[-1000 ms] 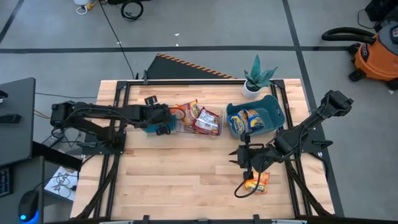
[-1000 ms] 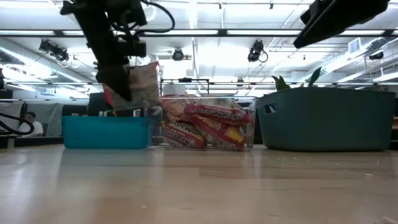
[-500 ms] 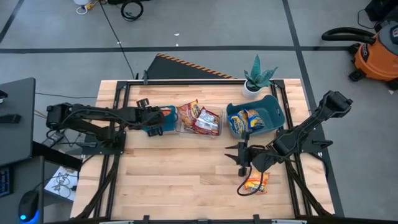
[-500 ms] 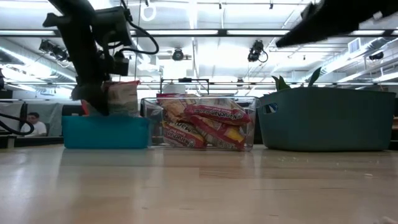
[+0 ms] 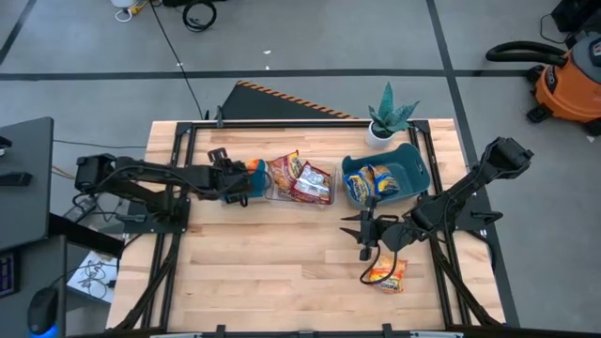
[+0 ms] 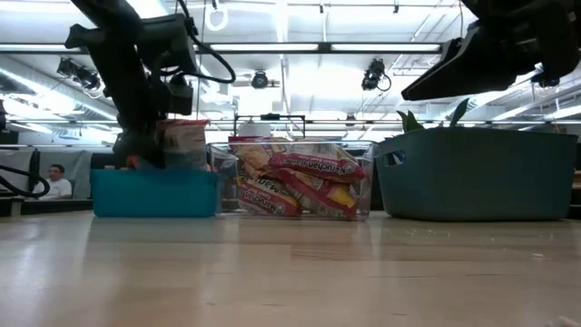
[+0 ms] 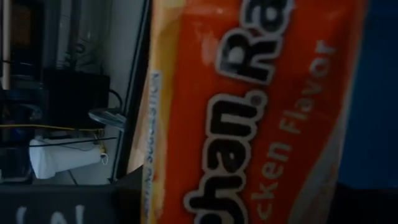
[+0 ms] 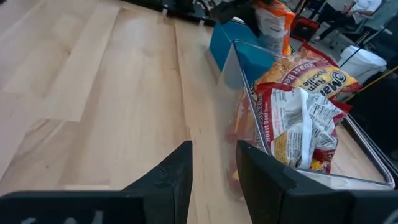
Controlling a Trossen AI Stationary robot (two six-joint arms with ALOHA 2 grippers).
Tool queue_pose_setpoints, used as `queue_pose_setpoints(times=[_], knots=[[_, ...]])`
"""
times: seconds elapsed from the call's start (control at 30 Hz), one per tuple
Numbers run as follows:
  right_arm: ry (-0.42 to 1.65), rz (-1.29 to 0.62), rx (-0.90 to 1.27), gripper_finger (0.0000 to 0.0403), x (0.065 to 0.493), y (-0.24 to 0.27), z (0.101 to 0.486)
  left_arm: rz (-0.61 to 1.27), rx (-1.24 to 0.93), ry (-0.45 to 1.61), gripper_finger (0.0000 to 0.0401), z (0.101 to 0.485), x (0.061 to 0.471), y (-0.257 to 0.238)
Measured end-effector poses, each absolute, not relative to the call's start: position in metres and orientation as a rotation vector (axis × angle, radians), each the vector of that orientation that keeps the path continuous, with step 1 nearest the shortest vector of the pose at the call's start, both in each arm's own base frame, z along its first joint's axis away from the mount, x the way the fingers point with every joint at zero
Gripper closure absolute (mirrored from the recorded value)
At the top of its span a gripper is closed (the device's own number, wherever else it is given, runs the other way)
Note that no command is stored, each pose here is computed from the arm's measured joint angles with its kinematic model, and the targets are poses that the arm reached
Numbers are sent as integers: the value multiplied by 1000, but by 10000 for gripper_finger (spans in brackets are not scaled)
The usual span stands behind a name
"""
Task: Sort Maruchan noodles
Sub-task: Put the orange noodle pack into the left blue bin
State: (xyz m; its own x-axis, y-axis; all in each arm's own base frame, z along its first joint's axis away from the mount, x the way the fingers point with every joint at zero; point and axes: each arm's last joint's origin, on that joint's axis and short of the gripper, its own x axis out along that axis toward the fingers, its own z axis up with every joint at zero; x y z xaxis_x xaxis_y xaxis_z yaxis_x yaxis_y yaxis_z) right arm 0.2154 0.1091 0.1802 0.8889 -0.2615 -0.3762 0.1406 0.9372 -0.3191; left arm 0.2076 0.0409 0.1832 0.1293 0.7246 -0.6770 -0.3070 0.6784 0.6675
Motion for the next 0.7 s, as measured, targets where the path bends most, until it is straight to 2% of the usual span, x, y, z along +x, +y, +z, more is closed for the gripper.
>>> queue_pose_setpoints(times=[0.33,0.53,0.7], knots=[[426,-209,-300,274,216,109,181,792,378,1232,181,179,209,42],[423,-206,-296,274,216,109,181,606,277,1296,180,178,209,38],[409,-194,-278,274,217,109,183,523,252,1377,188,192,209,38]])
